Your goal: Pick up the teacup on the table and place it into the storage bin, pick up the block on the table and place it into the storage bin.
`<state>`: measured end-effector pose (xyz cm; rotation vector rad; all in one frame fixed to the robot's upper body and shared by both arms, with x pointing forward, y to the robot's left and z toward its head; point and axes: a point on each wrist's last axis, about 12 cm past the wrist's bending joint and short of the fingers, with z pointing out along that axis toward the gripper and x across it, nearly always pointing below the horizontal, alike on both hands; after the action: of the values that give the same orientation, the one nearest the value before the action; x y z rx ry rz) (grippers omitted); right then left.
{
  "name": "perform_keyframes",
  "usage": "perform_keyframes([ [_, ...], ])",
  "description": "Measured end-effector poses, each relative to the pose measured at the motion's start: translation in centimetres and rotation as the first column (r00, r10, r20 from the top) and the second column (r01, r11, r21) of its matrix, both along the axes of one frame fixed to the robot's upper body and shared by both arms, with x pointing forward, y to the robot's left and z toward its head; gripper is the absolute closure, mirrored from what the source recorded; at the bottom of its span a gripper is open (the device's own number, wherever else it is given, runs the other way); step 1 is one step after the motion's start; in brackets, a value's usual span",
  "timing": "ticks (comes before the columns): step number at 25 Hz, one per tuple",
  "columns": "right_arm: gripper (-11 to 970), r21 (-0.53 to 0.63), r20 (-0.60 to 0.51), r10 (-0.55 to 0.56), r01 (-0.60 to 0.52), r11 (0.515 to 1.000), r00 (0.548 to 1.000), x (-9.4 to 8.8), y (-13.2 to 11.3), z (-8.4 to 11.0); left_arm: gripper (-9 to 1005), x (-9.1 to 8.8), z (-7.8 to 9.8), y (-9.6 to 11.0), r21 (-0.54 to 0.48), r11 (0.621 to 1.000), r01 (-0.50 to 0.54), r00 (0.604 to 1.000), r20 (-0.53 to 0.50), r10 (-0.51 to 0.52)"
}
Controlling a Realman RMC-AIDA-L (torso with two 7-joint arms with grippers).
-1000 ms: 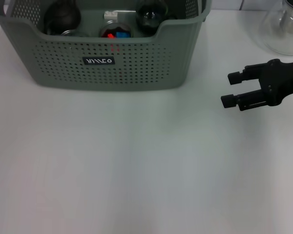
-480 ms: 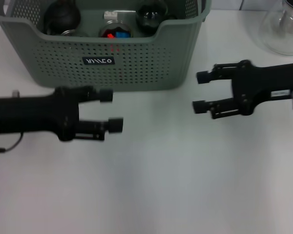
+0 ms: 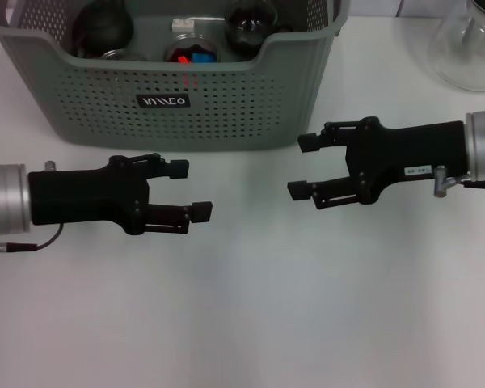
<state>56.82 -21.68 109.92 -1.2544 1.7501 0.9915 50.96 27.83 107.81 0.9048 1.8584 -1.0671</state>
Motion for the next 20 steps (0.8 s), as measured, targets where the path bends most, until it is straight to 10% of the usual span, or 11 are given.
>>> perform_keyframes([
  [20, 123, -0.052, -0.015, -0.005, 0.004, 0.999, 1.0, -0.1, 0.6, -1.4, 96, 0.9, -0.8, -0.9, 0.038, 0.999, -0.024, 1.0, -0.006, 0.025],
])
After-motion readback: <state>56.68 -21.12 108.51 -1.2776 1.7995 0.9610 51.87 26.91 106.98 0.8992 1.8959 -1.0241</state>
